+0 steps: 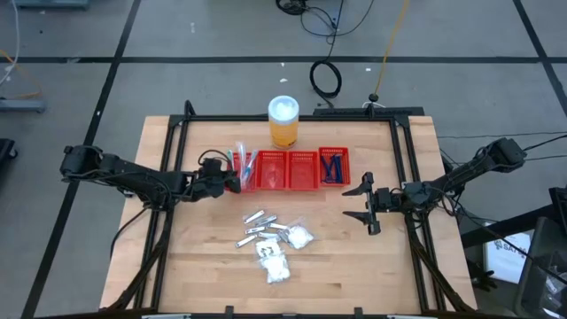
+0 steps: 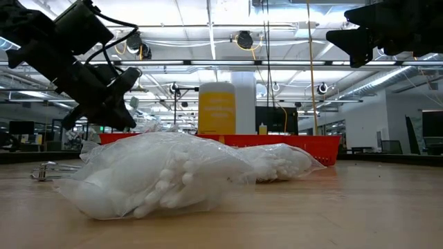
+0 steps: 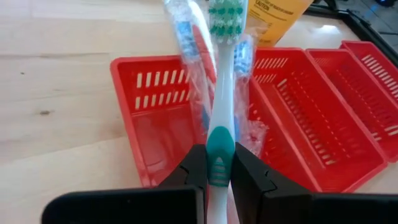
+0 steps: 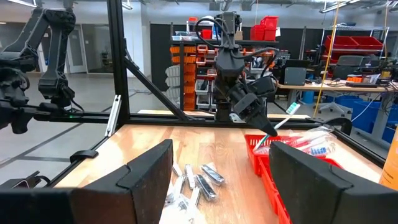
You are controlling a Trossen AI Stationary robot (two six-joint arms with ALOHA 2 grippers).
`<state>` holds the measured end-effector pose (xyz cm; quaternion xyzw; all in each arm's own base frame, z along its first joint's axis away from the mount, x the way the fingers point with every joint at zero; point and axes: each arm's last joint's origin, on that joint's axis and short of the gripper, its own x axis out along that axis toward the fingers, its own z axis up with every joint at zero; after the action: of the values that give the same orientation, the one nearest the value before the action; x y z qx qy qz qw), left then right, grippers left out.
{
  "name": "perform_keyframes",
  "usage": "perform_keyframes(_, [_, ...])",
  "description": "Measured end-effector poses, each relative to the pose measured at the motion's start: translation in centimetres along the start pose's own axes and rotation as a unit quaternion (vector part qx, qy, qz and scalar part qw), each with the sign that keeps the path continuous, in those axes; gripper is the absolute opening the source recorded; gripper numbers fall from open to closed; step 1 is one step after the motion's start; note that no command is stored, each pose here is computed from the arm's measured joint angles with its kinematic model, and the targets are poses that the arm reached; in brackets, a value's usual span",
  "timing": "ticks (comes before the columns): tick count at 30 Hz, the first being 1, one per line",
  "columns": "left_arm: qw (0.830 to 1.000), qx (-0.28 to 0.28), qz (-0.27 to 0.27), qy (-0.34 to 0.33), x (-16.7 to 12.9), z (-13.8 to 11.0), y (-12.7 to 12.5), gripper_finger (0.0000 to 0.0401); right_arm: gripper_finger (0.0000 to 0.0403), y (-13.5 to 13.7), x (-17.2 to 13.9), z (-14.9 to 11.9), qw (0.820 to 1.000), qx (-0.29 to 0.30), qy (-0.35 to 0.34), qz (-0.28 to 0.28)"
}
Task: Pick & Place Travel size toiletries
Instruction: Put the green toothbrush in the left red basket, then put the cotton pack into the middle right red basket
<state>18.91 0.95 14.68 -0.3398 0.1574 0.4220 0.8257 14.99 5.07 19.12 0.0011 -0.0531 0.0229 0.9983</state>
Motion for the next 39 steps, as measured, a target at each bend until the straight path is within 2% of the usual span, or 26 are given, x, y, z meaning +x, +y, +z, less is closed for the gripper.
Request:
perform_keyframes(4, [1.0, -0.003, -0.006, -0.003, 0.0, 0.1, -0.1, 0.0041, 0.0251, 0.0, 0.0, 0.0, 1.0, 0.0, 0.0, 0.0])
perform_keyframes(11, [1.0, 0.001, -0.008, -0.004, 0.0, 0.1, -0.2, 0.0089, 0.0251, 0.0, 0.0, 0.0, 1.0, 0.0, 0.0, 0.0])
perform_keyframes(18, [1.0, 0.004, -0.003, -0.012, 0.0, 0.1, -0.1, 0.0162, 0.0251, 0.0, 0.0, 0.0, 1.0, 0.0, 0.0, 0.0])
perform_keyframes(25, [0.998, 0.052, 0.0, -0.04, 0.0, 0.4, -0.3, 0.0224, 0.0251, 0.0, 0.0, -0.1, 1.0, -0.001, 0.003, 0.0])
perform_keyframes(30, [0.994, 0.063, -0.046, -0.081, -0.4, 1.4, -1.5, 0.0238, 0.0251, 0.0, 0.0, -0.2, 1.0, -0.002, 0.007, 0.0])
perform_keyframes(33, [0.988, 0.074, -0.093, -0.101, -0.7, 1.9, -2.5, 0.0237, 0.0251, 0.0, 0.0, -0.2, 1.0, -0.002, 0.007, 0.001])
perform_keyframes(36, [0.975, 0.104, -0.159, -0.111, -1.2, 2.3, -3.6, 0.0234, 0.0251, 0.0, 0.0, -0.2, 1.0, -0.002, 0.007, 0.001])
perform_keyframes(39, [0.955, 0.137, -0.234, -0.116, -2.0, 2.5, -4.6, 0.0237, 0.0251, 0.0, 0.0, -0.2, 1.0, -0.004, 0.012, 0.001])
